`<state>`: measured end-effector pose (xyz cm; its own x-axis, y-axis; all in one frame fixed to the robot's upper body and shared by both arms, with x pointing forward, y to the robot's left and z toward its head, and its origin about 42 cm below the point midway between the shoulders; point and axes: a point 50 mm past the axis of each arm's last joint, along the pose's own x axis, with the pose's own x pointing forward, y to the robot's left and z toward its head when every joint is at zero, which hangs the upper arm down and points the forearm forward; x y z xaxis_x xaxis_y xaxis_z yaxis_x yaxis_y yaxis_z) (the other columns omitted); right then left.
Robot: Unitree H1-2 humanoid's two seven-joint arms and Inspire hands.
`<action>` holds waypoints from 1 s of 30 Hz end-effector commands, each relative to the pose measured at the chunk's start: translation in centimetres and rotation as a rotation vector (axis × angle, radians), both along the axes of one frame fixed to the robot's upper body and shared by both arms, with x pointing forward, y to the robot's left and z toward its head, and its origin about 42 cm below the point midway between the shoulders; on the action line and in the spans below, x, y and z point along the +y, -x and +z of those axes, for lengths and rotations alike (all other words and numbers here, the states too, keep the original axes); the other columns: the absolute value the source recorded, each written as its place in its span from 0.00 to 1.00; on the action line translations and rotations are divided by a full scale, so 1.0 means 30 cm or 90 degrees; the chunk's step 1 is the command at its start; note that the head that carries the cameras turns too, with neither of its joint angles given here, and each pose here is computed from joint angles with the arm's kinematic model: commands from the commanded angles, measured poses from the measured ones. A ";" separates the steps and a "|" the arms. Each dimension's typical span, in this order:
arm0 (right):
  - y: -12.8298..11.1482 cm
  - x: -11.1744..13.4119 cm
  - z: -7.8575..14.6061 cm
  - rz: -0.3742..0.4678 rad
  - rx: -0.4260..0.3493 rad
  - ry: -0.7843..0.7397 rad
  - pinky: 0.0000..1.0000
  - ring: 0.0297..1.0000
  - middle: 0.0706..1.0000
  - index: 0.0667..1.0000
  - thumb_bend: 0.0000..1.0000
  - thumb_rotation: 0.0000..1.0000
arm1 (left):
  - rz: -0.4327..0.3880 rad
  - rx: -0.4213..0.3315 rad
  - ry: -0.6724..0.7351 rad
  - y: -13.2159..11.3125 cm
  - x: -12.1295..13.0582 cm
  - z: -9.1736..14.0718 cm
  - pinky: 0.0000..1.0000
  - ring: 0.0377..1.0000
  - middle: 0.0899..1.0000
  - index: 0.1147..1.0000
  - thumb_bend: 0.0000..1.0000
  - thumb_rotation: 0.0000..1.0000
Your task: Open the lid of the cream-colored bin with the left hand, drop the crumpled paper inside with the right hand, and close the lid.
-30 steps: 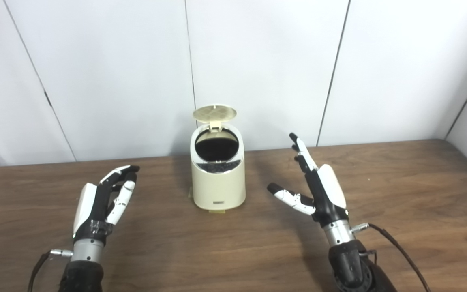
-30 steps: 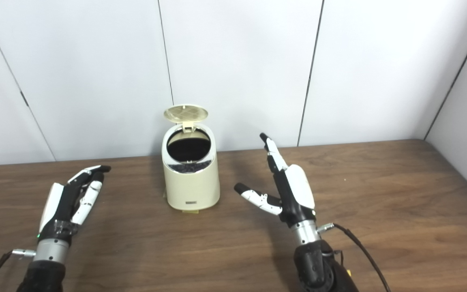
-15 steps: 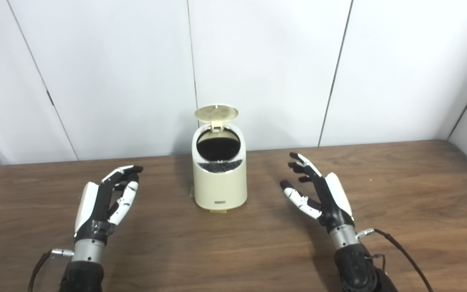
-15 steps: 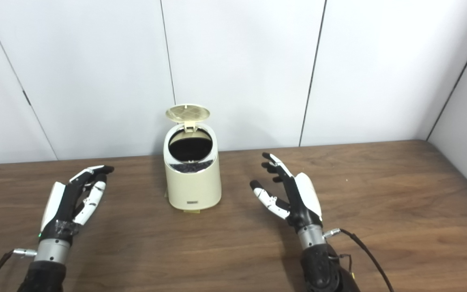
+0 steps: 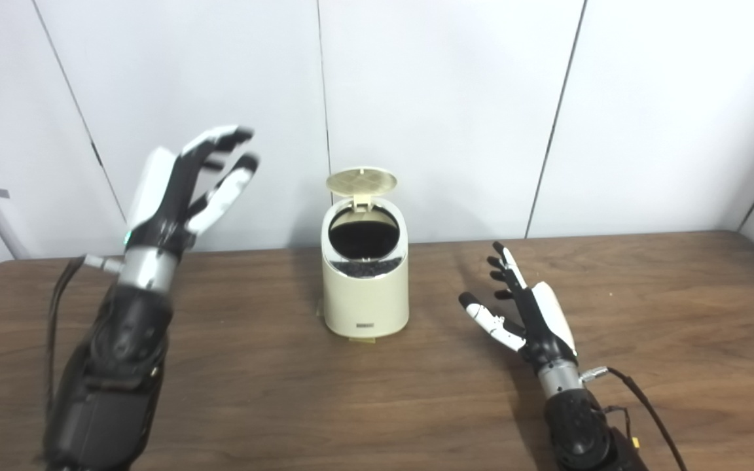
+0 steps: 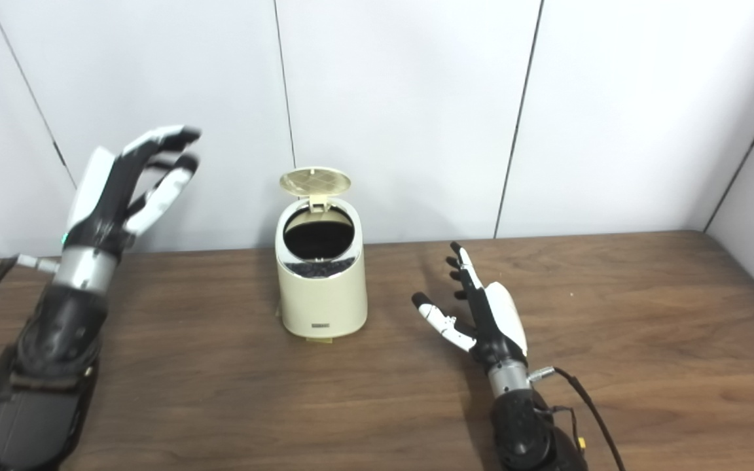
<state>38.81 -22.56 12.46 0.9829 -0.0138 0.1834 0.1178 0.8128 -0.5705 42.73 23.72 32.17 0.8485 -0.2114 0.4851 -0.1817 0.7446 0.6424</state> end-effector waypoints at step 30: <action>-0.016 0.000 0.059 -0.004 -0.003 -0.020 0.80 0.90 0.94 0.94 0.40 0.78 | 0.000 -0.009 -0.412 -0.138 -0.412 0.156 1.00 0.99 0.85 0.82 1.00 1.00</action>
